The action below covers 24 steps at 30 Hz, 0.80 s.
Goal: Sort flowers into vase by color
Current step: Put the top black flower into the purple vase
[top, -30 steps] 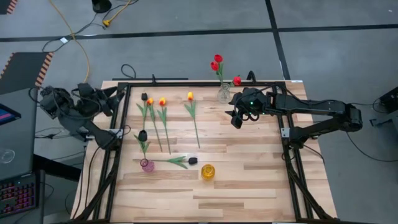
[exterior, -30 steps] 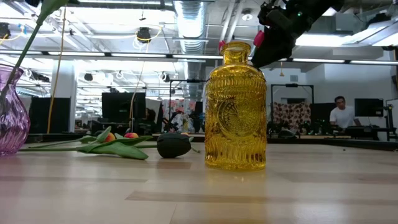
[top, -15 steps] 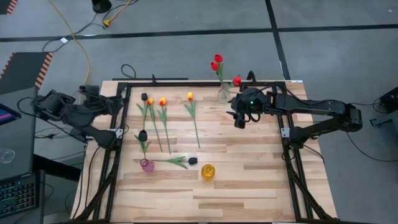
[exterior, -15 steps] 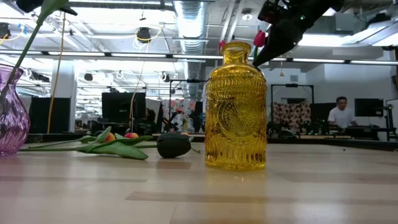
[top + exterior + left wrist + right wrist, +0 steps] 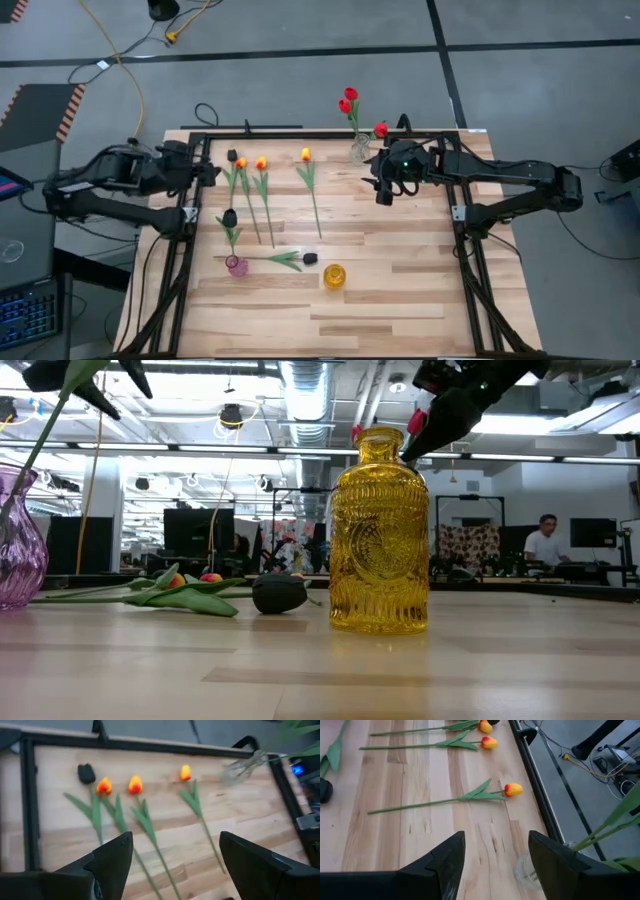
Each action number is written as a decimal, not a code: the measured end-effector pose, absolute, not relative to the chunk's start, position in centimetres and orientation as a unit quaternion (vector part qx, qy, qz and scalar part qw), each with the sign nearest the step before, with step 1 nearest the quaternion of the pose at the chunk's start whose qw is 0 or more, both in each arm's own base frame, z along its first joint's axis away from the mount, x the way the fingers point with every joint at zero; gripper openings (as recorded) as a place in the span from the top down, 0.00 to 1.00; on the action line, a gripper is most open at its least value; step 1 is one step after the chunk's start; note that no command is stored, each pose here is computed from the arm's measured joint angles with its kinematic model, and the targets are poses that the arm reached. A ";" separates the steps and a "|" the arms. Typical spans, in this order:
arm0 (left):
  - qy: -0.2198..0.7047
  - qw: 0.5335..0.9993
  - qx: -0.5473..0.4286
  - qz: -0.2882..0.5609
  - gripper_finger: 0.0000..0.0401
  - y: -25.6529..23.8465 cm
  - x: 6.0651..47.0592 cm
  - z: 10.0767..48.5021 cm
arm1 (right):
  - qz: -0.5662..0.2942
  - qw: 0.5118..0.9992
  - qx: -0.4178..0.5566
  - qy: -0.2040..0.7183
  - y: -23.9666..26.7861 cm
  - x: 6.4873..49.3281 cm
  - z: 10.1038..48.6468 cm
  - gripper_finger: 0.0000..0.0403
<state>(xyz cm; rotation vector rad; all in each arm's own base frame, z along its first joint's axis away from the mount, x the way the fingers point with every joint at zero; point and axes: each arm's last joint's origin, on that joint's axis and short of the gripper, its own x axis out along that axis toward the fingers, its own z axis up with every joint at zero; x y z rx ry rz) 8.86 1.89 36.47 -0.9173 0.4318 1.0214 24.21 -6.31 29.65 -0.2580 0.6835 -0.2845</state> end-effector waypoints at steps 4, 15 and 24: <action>0.237 0.725 -0.429 0.483 0.29 3.0 9.9 36.0 | -0.139 0.924 -0.123 0.333 -6.3 24.2 29.6 0.39; 0.428 0.669 -0.400 0.458 0.30 9.2 13.7 32.9 | -0.167 0.932 -0.043 0.320 -6.3 24.2 29.6 0.39; 0.499 0.606 -0.412 0.462 0.36 14.6 13.9 30.0 | -0.171 0.932 -0.031 0.318 -6.3 24.2 29.6 0.39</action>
